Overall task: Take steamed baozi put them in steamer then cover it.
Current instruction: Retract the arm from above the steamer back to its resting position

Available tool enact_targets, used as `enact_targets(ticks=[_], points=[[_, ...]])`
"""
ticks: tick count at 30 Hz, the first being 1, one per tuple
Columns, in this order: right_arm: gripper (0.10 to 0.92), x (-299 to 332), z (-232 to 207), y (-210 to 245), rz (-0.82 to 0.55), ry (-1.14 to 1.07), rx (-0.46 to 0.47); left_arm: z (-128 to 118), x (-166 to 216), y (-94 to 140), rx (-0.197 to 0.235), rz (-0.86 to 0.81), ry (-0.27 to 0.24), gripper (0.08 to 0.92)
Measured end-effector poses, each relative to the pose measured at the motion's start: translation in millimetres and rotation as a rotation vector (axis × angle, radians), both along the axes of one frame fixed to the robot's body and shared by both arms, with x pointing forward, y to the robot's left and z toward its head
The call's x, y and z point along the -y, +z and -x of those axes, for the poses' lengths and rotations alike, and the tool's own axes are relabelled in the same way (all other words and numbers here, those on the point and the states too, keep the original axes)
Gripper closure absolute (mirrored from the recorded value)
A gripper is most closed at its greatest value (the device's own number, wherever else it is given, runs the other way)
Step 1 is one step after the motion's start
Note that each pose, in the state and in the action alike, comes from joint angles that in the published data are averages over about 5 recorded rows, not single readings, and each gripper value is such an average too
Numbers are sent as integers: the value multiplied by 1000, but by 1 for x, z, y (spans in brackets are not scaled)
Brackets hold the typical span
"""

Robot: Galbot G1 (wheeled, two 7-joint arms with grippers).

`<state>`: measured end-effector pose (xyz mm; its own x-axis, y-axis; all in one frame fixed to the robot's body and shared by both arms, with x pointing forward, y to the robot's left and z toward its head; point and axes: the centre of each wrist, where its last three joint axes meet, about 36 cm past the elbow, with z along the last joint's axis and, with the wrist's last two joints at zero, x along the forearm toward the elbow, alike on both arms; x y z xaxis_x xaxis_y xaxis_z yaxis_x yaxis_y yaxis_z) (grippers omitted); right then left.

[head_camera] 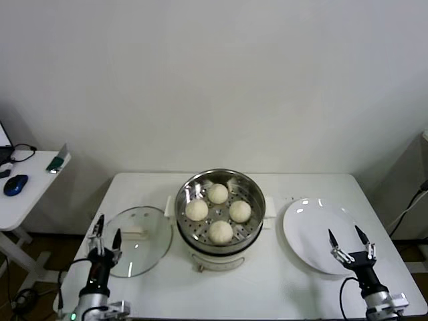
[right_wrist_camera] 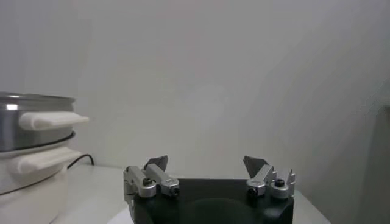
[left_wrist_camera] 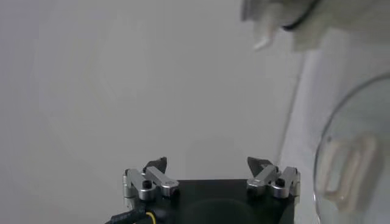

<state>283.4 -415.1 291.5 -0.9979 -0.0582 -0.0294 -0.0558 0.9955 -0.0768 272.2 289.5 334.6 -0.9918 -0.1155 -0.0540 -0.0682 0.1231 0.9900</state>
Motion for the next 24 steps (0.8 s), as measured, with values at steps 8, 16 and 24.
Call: enact_targets(ticks=[8, 16, 24], points=[[200, 0, 13, -3, 1, -32, 25, -2, 1, -38, -57, -130, -28, 177], [200, -4, 23, -7, -5, -51, 37, -9, -8, -67, -95, -190, -46, 177], [200, -7, 34, -9, -9, -65, 43, -24, -14, -82, -111, -214, -59, 177]])
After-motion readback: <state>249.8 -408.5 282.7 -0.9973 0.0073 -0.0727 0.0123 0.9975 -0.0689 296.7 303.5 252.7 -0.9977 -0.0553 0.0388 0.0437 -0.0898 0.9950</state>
